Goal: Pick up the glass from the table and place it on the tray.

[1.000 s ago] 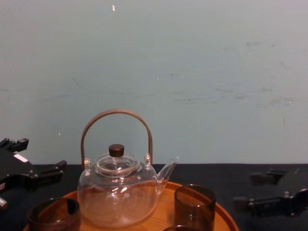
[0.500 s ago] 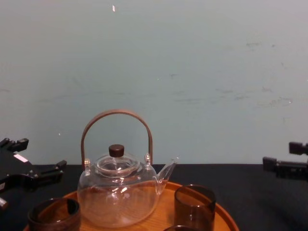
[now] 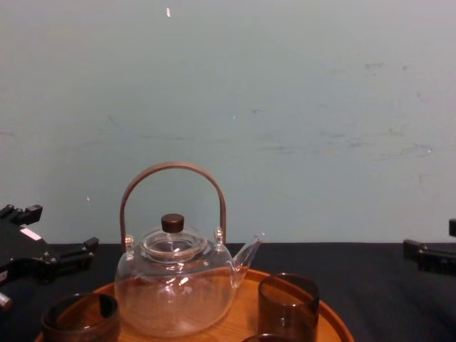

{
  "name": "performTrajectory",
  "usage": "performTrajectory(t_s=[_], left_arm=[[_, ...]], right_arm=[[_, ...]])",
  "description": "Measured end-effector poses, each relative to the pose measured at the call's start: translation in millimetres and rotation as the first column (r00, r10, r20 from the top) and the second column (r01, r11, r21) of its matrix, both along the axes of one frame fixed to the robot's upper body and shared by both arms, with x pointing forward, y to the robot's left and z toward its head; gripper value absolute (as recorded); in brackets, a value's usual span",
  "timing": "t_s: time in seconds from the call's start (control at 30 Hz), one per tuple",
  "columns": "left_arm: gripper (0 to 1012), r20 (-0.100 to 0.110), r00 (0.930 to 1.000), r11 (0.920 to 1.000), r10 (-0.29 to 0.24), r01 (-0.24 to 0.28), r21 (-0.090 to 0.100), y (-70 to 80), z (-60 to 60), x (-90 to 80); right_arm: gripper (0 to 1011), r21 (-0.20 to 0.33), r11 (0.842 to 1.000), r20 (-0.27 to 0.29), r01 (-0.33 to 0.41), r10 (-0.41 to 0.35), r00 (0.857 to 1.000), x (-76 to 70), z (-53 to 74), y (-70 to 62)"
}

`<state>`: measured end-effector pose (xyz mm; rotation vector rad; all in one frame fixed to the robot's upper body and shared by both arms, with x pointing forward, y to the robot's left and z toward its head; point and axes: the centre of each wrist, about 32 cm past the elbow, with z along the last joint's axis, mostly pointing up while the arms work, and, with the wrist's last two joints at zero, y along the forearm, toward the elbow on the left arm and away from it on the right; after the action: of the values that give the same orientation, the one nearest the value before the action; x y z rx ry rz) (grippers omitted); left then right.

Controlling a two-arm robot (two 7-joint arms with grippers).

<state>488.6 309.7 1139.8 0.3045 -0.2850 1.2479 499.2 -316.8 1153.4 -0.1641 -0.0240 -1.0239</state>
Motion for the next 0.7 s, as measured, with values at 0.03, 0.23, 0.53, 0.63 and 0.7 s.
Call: performTrajectory(t_s=[0.03,0.23,0.53,0.63,0.7], left_arm=[[1001,0.000,1.0000,1.0000,0.000,0.000,0.000,0.0,0.0,0.0],[1001,0.000,1.0000,1.0000,0.000,0.000,0.000,0.0,0.0,0.0],[1001,0.000,1.0000,1.0000,0.000,0.000,0.000,0.0,0.0,0.0],[1001,0.000,1.0000,1.0000,0.000,0.000,0.000,0.0,0.0,0.0],[1001,0.000,1.0000,1.0000,0.000,0.000,0.000,0.0,0.0,0.0]], right_arm=[[1002,0.000,1.000,0.000,0.000,0.000,1.000,0.0,0.0,0.0],[1002,-0.013,1.000,-0.016,0.015,-0.015,1.000,0.0,-4.2,-0.5],[1002,-0.019,1.000,-0.019,0.020,-0.021,1.000,-0.3,-4.8,-0.2],[1002,-0.019,1.000,-0.019,0.020,-0.021,1.000,-0.3,-4.7,-0.2],[1002,-0.019,1.000,-0.019,0.020,-0.021,1.000,-0.2,-4.7,-0.3]])
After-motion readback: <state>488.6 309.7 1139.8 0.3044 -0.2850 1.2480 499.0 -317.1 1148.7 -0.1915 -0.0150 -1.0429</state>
